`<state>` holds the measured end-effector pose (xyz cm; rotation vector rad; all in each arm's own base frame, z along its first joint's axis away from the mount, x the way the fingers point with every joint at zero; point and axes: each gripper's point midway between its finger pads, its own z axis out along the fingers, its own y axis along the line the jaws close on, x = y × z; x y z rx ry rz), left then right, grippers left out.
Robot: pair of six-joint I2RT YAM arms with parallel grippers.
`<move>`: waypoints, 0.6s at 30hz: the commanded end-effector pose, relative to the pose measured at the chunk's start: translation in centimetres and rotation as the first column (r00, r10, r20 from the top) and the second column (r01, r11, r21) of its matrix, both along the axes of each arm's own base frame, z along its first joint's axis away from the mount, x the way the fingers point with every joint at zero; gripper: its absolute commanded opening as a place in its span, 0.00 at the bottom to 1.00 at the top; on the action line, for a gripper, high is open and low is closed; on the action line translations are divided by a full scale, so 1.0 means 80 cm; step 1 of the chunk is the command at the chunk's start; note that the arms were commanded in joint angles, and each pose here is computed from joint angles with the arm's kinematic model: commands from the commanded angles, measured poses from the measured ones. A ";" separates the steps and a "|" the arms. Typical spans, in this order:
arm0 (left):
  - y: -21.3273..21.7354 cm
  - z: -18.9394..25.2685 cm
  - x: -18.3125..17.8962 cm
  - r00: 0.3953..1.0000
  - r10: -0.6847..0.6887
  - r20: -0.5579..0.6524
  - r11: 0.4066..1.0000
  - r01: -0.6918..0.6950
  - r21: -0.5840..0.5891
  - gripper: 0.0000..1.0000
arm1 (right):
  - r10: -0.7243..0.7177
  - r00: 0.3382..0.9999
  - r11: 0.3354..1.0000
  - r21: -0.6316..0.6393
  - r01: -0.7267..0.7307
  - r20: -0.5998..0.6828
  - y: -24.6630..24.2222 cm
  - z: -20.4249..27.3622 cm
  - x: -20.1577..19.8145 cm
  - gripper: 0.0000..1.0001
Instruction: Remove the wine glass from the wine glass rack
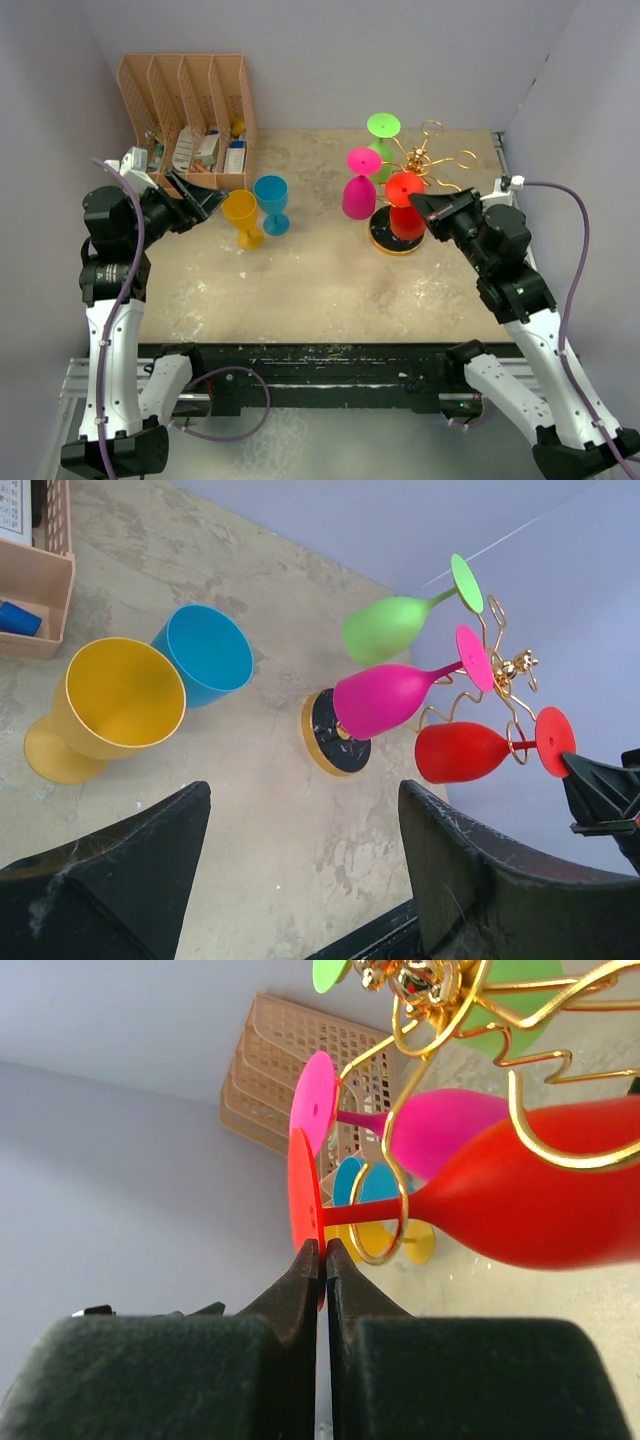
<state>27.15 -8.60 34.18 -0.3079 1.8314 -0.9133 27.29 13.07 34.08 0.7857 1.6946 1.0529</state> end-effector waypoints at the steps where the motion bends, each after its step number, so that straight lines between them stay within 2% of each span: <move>1: -0.006 0.019 -0.004 0.998 -0.024 0.064 1.000 0.025 -0.003 0.79 | -0.014 0.996 0.999 0.050 0.009 0.093 -0.002 0.045 0.000 0.00; 18: -0.008 0.022 -0.006 0.997 -0.032 0.064 0.999 0.032 -0.007 0.79 | -0.031 0.996 0.998 0.064 0.026 0.088 0.007 0.043 0.034 0.00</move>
